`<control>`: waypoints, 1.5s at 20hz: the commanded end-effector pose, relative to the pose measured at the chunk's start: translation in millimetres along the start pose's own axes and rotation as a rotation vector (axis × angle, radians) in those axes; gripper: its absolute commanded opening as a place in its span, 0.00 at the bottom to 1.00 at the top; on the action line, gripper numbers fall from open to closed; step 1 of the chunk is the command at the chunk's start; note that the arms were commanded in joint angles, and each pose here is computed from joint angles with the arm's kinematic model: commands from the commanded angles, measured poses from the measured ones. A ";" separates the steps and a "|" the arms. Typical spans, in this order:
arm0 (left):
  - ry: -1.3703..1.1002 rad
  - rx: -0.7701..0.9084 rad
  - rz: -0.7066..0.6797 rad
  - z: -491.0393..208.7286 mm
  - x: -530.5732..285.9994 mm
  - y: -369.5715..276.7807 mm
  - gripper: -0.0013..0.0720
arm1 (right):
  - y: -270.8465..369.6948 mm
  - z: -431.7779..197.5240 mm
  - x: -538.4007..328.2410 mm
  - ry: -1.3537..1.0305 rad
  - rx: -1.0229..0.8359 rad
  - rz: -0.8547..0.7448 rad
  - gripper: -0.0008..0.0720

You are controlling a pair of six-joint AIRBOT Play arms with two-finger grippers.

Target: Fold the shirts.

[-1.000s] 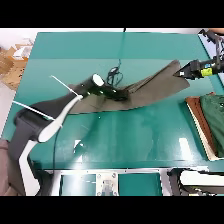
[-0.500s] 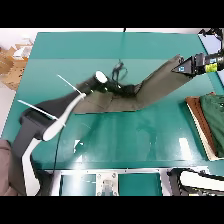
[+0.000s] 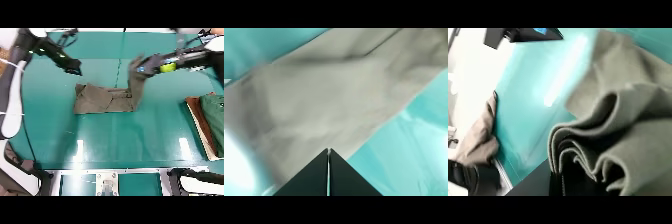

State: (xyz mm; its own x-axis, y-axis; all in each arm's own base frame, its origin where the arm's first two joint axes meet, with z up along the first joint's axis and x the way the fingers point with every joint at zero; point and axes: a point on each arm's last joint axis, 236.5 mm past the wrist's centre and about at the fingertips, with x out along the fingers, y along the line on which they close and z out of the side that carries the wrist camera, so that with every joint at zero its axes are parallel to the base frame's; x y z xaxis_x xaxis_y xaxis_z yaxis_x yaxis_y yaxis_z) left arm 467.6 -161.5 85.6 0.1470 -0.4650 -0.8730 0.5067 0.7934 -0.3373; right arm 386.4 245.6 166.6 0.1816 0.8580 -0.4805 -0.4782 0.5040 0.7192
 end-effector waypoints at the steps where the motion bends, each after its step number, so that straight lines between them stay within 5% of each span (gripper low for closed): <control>1: 0.015 -0.084 0.115 -28.1 -49.6 51.6 0.05 | 14.5 -5.1 115.3 -0.070 -0.013 -0.024 0.03; 4: 0.029 -0.109 0.117 -36.1 -53.9 60.9 0.05 | 11.5 -43.3 236.2 -0.092 -0.017 -0.069 0.03; 5: 0.029 -0.108 0.116 -35.8 -53.6 60.8 0.05 | 4.7 -58.7 269.5 -0.100 -0.012 -0.097 0.14; 6: 0.027 -0.106 0.115 -35.5 -53.6 60.6 0.05 | -2.1 -73.2 298.9 -0.104 -0.016 -0.123 0.48; 7: 0.028 -0.097 0.115 -35.5 -53.6 60.6 0.05 | -6.9 -80.6 315.5 -0.099 -0.021 -0.132 0.60; 10: 0.044 -0.059 0.113 -38.8 -53.7 60.1 0.05 | -24.6 -59.5 297.6 -0.068 -0.039 -0.130 0.60; 16: 0.052 -0.039 0.109 -40.3 -53.7 59.3 0.05 | -114.5 17.6 104.1 -0.045 0.102 -0.192 0.60; 18: 0.051 -0.039 0.110 -40.2 -53.7 59.4 0.05 | -160.1 0.8 53.1 0.018 0.217 -0.266 0.76; 19: 0.049 -0.039 0.110 -39.8 -53.7 59.5 0.05 | -180.1 -18.0 39.3 0.064 0.272 -0.299 0.76; 24: 0.034 -0.038 0.117 -36.3 -53.7 61.1 0.06 | -230.4 -107.7 55.5 0.167 0.443 -0.354 0.80; 30: 0.014 -0.037 0.121 -31.5 -53.7 62.3 0.05 | -210.9 -114.8 126.9 0.159 0.451 -0.231 0.80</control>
State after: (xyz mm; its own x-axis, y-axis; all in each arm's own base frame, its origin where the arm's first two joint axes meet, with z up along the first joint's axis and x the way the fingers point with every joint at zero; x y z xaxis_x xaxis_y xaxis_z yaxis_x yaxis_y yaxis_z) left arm 462.3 -74.6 99.5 0.1833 -0.3582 -0.9155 0.4549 0.8565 -0.2440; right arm 411.2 210.0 -92.0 0.0837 0.6745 -0.7335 -0.0083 0.7366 0.6763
